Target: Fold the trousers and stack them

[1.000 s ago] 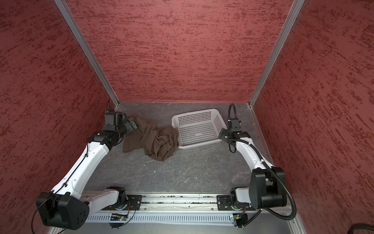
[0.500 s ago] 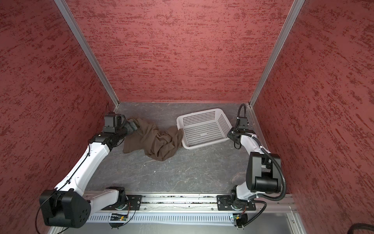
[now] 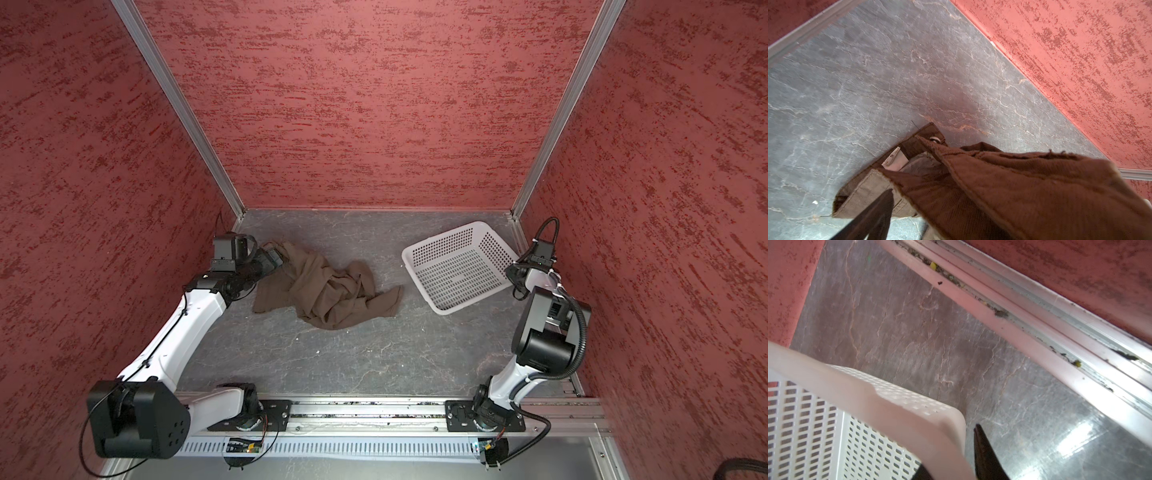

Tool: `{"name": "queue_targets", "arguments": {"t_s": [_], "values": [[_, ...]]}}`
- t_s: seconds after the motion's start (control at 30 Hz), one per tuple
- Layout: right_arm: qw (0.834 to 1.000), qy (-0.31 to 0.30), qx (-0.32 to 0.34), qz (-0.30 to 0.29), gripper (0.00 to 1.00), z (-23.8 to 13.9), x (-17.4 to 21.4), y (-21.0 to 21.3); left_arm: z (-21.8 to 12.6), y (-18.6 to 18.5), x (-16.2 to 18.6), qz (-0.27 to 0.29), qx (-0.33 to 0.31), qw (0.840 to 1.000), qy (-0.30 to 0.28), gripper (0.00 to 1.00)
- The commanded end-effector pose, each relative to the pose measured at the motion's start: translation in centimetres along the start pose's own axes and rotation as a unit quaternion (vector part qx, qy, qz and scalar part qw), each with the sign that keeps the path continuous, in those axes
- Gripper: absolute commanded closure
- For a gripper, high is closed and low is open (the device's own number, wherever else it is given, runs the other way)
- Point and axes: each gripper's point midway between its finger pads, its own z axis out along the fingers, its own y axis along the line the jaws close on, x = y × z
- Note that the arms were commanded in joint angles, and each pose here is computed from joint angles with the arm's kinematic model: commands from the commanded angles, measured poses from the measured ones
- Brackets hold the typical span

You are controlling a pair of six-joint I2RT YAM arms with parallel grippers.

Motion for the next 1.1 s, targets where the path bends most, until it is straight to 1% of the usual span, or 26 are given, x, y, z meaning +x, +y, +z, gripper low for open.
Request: {"name": "queue_targets", "arguments": {"t_s": [0.0,0.07,0.1,0.2,0.23,0.33,0.4,0.47,0.5,0.57,0.63,0.7,0.73,0.77,0.8,0.83,0.97,1.07], "values": [[0.998,-0.045,-0.028,0.046,0.77,-0.4,-3.3,0.9,0.4,-0.9,-0.7,-0.013,0.022,1.0,-0.006,0.03],[0.995,-0.058,-0.034,0.07,0.78,-0.5,-4.0,0.6,0.5,-0.9,-0.7,-0.015,0.022,1.0,-0.005,0.04],[0.994,-0.062,-0.039,0.078,0.76,-0.6,-4.1,0.6,0.6,-1.0,-0.7,-0.016,0.024,1.0,-0.005,0.04],[0.992,-0.071,-0.064,0.079,0.66,-1.7,-4.2,1.4,0.4,-1.2,-0.8,-0.019,0.028,0.999,-0.006,0.04],[0.992,-0.074,-0.07,0.076,0.65,-2.3,-4.1,1.5,0.4,-1.3,-0.7,-0.018,0.03,0.999,-0.005,0.04],[0.992,-0.084,-0.082,0.051,0.56,-5.2,-3.5,1.9,0.1,-1.6,-0.6,-0.018,0.039,0.999,-0.004,0.04],[0.991,-0.098,-0.082,0.031,0.45,-7.9,-2.6,1.8,0.1,-1.8,-0.4,-0.017,0.048,0.999,0.001,0.04],[0.991,-0.104,-0.082,0.017,0.38,-10.0,-1.2,1.3,0.2,-2.2,-0.1,-0.016,0.054,0.998,0.006,0.04],[0.991,-0.105,-0.082,0.006,0.36,-11.0,-0.2,1.2,0.3,-2.4,0.0,-0.015,0.058,0.998,0.009,0.03],[0.992,-0.099,-0.077,-0.014,0.35,-12.4,2.1,0.6,0.5,-2.8,0.2,-0.017,0.063,0.998,0.017,0.04],[0.993,-0.091,-0.071,-0.037,0.39,-13.5,4.6,0.1,0.6,-3.6,0.2,-0.018,0.075,0.997,0.02,0.04],[0.992,-0.075,-0.08,-0.057,0.62,-14.2,7.5,0.0,0.5,-4.3,0.1,-0.015,0.084,0.996,0.018,0.04],[0.993,-0.063,-0.084,-0.06,0.78,-14.4,9.0,-0.2,0.4,-4.7,0.0,-0.012,0.087,0.996,0.018,0.04],[0.992,-0.054,-0.09,-0.067,0.91,-14.7,10.3,-0.2,0.3,-5.1,-0.1,-0.011,0.089,0.996,0.018,0.04],[0.992,-0.045,-0.09,-0.071,0.98,-14.8,11.3,-0.4,0.2,-5.4,-0.1,-0.009,0.091,0.996,0.019,0.04],[0.993,-0.035,-0.088,-0.072,1.0,-14.8,12.2,-0.8,0.1,-5.6,-0.1,-0.007,0.092,0.995,0.02,0.04],[0.992,0.007,-0.097,-0.078,1.0,-14.4,15.4,-1.7,-0.2,-6.0,0.4,-0.01,0.095,0.995,0.026,0.05],[0.991,0.039,-0.1,-0.083,1.0,-12.6,17.3,-2.1,-0.1,-6.0,1.0,-0.015,0.095,0.995,0.032,0.05]]}}
